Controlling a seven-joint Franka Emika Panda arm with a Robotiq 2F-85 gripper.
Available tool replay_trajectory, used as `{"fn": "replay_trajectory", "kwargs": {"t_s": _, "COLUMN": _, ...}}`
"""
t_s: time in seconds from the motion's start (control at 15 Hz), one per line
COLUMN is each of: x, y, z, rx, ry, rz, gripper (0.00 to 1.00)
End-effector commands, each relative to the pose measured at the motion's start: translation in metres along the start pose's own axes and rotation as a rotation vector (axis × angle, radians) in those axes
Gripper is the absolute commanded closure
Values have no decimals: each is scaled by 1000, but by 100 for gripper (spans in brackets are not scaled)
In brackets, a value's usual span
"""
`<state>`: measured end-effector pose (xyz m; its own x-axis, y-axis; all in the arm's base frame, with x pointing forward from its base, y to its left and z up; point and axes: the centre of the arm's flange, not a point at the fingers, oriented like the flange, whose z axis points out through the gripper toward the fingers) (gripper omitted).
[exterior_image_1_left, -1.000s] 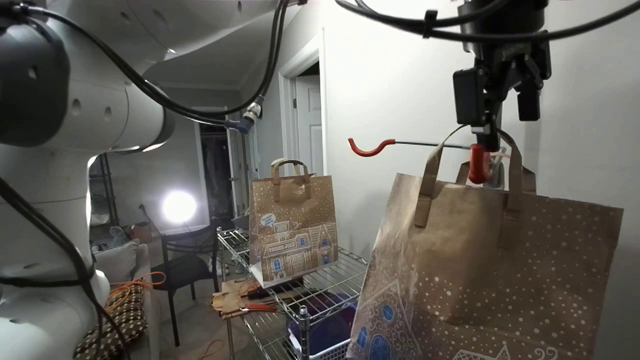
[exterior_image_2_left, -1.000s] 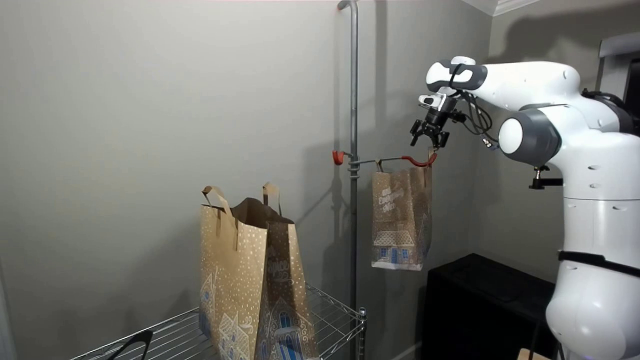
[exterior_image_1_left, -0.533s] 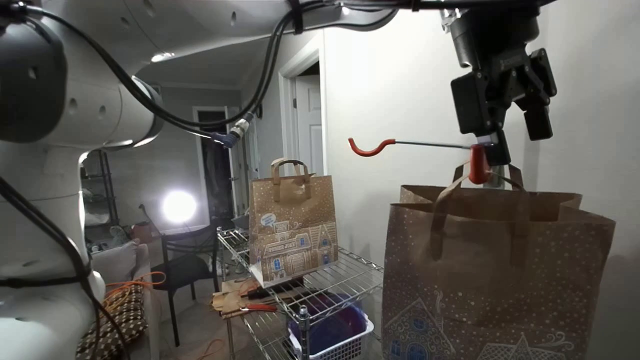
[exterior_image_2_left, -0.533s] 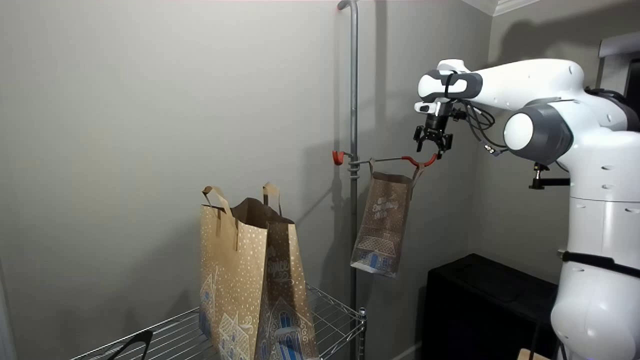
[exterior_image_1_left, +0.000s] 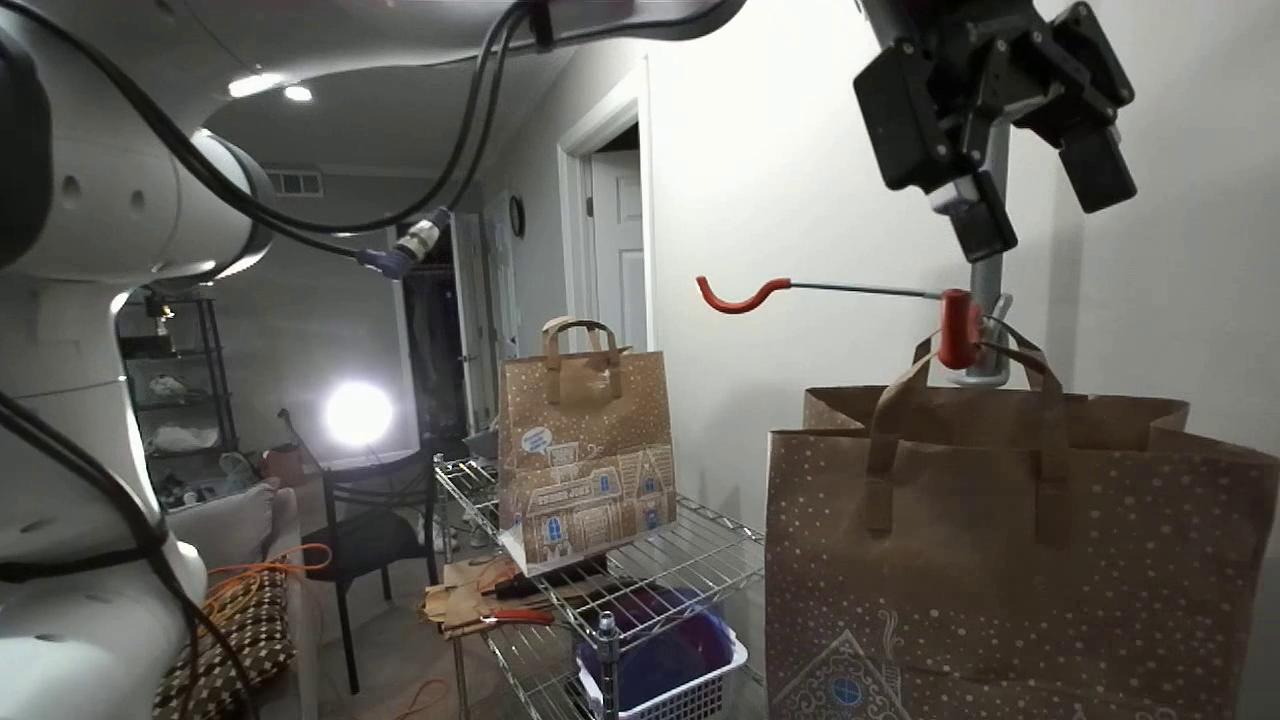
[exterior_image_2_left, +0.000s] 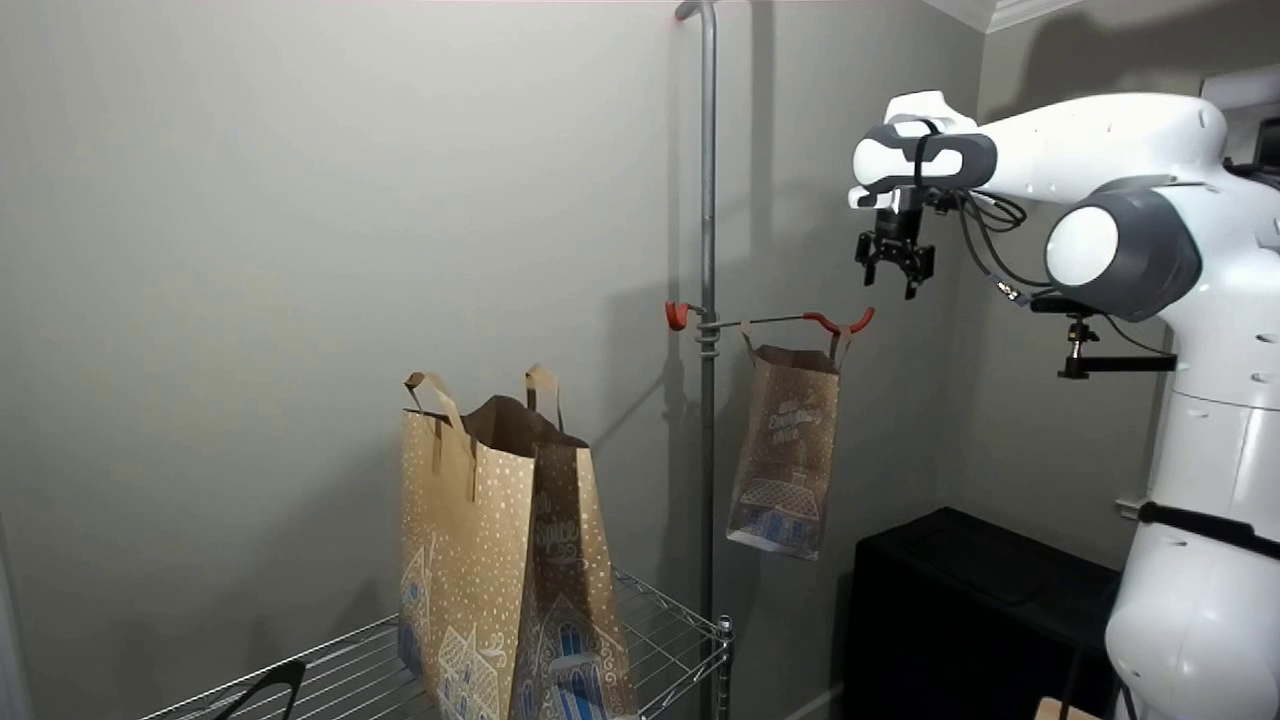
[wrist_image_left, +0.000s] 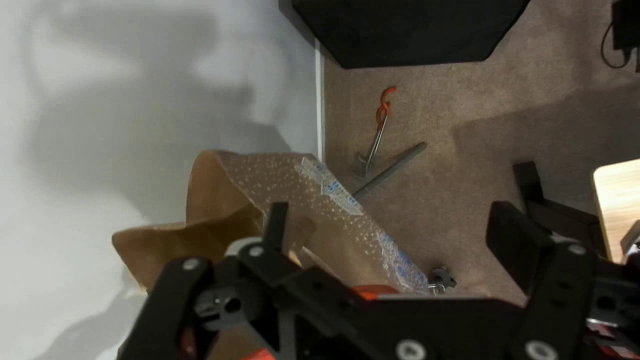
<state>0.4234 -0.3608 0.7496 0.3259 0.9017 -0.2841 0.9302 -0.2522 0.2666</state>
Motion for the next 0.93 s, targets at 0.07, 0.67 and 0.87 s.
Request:
{"fn": "replay_trajectory", "kwargs": {"t_s": 0.07, "x": 8, "y": -49, "z": -34, "rx": 47, "ry": -27, "rz": 196, "gripper": 0}}
{"fn": "replay_trajectory", "kwargs": {"t_s": 0.67, "x": 142, "y": -70, "z": -142, "rx": -48, "ry": 32, "rz": 615, "gripper": 0}}
{"fn": "replay_trajectory", "kwargs": {"t_s": 0.87, "x": 221, "y": -68, "z": -179, "rx": -81, "ry": 27, "rz": 661, "gripper": 0}}
